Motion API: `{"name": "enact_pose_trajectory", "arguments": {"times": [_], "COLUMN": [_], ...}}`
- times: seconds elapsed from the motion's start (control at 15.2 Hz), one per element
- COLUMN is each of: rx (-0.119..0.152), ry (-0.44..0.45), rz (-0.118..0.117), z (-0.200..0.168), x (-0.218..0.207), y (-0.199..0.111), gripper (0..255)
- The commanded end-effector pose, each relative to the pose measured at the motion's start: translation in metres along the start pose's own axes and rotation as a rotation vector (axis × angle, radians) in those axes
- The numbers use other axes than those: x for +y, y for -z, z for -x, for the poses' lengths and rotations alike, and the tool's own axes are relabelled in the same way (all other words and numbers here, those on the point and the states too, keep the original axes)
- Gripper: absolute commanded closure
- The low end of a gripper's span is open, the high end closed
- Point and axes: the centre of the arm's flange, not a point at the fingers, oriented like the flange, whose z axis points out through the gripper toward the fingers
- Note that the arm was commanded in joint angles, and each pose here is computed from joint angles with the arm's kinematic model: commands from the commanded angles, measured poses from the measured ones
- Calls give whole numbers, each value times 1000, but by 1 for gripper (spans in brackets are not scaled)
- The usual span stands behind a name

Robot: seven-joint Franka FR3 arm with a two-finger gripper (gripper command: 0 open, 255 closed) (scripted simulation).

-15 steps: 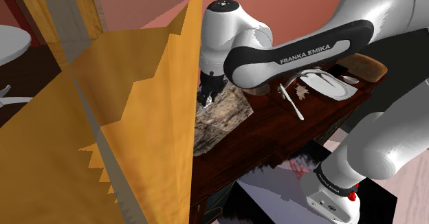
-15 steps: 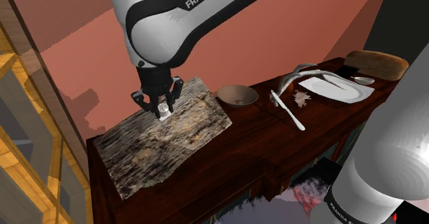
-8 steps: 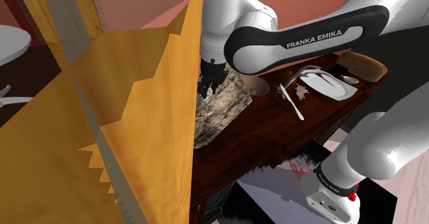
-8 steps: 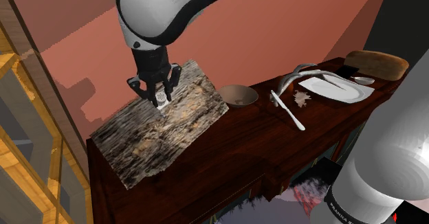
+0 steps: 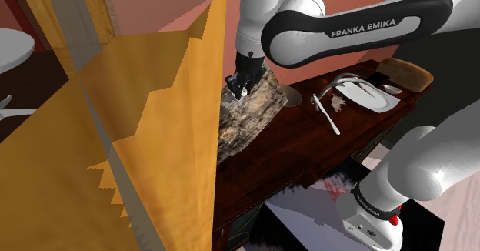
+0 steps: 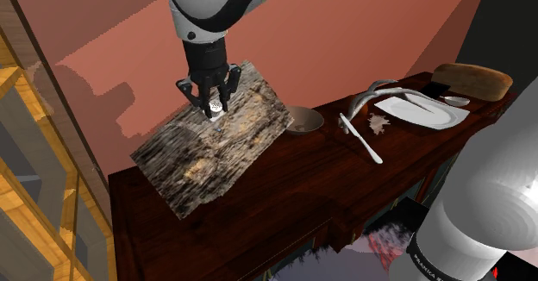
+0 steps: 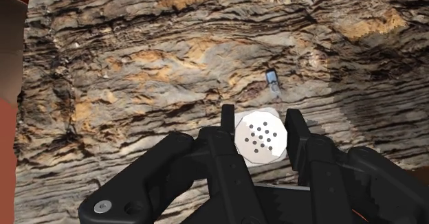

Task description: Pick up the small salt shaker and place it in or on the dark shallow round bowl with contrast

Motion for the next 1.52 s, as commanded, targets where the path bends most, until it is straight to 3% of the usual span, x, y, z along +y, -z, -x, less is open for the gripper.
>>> {"name": "enact_pose_trajectory", "arguments": {"times": [0.0, 1.45], "rx": [1, 1], "ry": [1, 1], "rz": [-1, -1], "z": [-5, -54], "x": [26, 313], "y": [-2, -12], "gripper": [255, 255]}}
